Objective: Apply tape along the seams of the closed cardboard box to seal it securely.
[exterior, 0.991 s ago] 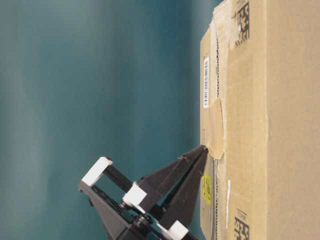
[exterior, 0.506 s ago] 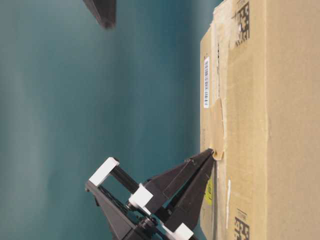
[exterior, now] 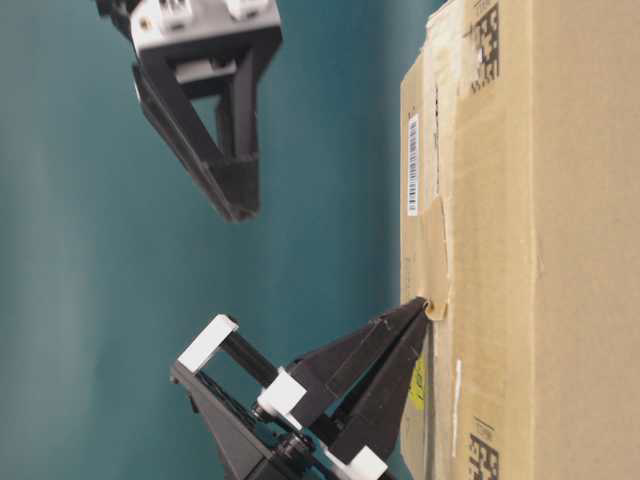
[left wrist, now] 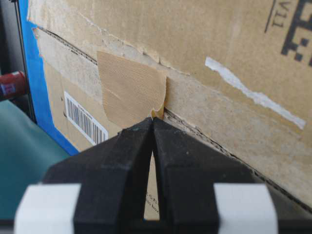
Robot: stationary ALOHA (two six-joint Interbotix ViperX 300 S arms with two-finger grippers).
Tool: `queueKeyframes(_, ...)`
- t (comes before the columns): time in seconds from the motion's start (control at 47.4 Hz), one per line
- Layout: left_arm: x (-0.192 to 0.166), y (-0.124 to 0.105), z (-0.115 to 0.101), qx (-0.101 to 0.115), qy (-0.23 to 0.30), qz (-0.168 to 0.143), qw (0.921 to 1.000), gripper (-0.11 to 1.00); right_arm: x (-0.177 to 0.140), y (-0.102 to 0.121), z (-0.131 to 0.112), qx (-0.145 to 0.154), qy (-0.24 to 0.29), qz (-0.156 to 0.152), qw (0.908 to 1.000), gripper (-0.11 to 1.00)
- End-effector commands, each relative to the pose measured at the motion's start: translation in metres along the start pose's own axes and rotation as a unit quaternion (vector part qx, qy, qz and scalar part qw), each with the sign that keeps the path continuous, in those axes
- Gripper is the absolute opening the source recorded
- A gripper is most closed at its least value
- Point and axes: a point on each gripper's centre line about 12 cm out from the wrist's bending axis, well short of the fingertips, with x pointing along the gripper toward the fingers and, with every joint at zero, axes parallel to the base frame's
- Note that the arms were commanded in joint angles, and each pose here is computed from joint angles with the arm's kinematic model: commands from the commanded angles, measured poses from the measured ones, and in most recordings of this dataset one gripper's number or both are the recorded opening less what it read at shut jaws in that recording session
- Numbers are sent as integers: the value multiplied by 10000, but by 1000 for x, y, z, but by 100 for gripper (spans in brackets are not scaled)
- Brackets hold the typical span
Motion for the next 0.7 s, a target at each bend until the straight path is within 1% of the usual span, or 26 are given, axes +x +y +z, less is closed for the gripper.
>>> queueKeyframes(0.0, -3, 9, 2, -1, -23, 130, 9999, 1, 9, -1, 10, 18, -92, -19, 10000, 54)
queueKeyframes(0.337, -2, 9, 1, -14, -18, 130, 9999, 1, 43, -8, -33, 119, 534, -142, 9984, 53)
queueKeyframes(0.506, -3, 9, 2, -1, -23, 130, 9999, 1, 49, -8, -45, 120, 771, -145, 9968, 53)
queueKeyframes(0.675, -2, 9, 1, -21, -18, 130, 9999, 1, 51, -9, -52, 121, 870, -155, 9960, 53)
